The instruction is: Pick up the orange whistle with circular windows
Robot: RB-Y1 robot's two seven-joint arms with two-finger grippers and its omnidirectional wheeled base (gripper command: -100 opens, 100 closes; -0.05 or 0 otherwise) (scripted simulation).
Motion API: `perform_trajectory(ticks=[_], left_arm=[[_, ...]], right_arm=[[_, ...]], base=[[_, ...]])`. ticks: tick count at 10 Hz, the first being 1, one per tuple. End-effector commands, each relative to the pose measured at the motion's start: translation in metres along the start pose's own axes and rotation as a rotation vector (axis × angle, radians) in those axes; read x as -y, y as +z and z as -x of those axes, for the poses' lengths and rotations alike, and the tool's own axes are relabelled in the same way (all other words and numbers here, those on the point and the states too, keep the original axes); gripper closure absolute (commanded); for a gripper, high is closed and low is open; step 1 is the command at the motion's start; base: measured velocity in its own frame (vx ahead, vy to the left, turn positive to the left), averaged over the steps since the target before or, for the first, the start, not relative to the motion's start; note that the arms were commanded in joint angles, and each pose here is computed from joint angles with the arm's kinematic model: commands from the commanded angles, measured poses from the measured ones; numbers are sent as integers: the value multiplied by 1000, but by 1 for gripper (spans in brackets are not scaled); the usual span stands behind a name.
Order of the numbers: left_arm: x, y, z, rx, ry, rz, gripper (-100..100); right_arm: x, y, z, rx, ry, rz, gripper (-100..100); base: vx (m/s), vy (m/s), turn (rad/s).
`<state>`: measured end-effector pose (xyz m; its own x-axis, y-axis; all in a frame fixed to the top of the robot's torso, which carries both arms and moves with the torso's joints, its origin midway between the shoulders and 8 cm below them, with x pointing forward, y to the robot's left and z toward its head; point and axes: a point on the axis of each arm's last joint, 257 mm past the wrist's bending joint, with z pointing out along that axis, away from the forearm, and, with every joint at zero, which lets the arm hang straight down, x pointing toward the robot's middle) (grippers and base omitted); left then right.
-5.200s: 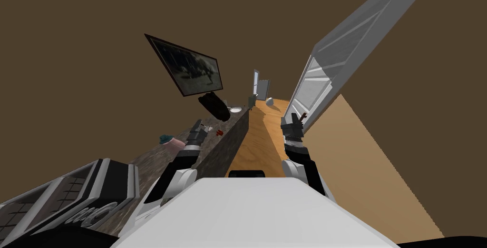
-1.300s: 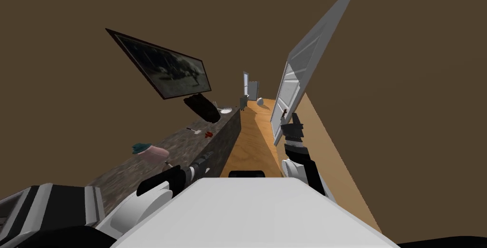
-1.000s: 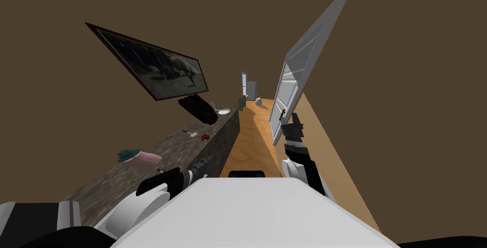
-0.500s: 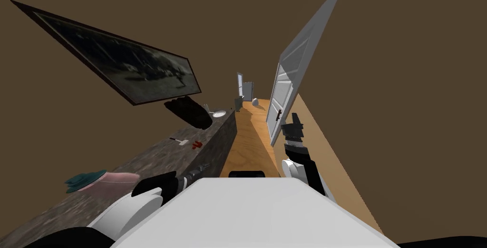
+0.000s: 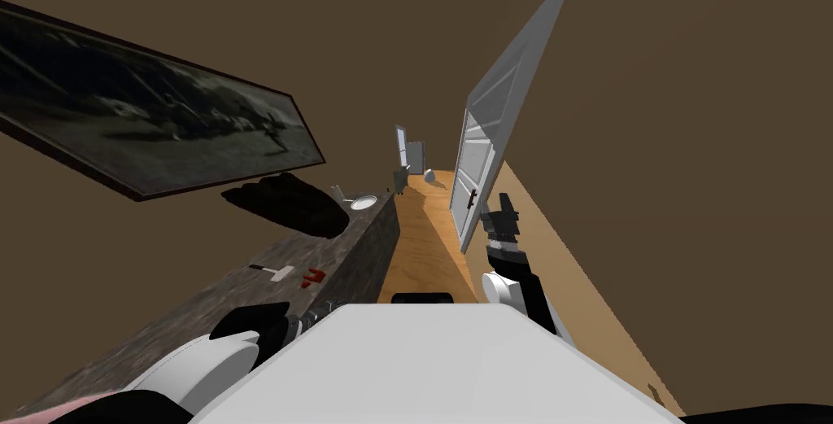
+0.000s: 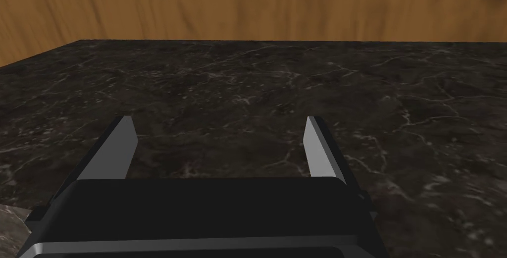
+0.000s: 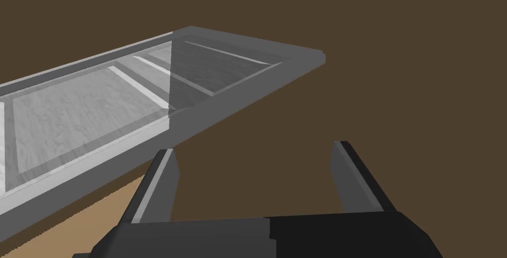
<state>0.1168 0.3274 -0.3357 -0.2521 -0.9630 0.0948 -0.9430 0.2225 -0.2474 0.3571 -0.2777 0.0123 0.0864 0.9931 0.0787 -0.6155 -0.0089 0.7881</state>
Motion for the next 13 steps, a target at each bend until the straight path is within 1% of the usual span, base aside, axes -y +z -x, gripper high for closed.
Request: perform_trajectory(ticks=[1,4,7,10,11,12,13], left_arm=[[-14,-4,6,7,7,60,-100],[-39,-15,19,28,21,152,-100],[-55,-25,36,60,39,220,-100],[-61,-33,52,96,53,255,-100],[-61,-31,49,89,51,249,-100],[-61,-31,50,91,52,250,0],[-63,-25,54,92,42,249,-100]], right_arm=[[0,0,0,0,0,0,0],[0,0,0,0,0,0,0],[0,0,0,0,0,0,0],[0,0,0,0,0,0,0],[0,0,0,0,0,0,0],[0,0,0,0,0,0,0],[0,0,0,0,0,0,0]], base=[[192,69,-172],[156,112,-147],[121,171,-94],[44,212,-50],[-2,87,-18],[1,18,-2],[-11,-1,-71]])
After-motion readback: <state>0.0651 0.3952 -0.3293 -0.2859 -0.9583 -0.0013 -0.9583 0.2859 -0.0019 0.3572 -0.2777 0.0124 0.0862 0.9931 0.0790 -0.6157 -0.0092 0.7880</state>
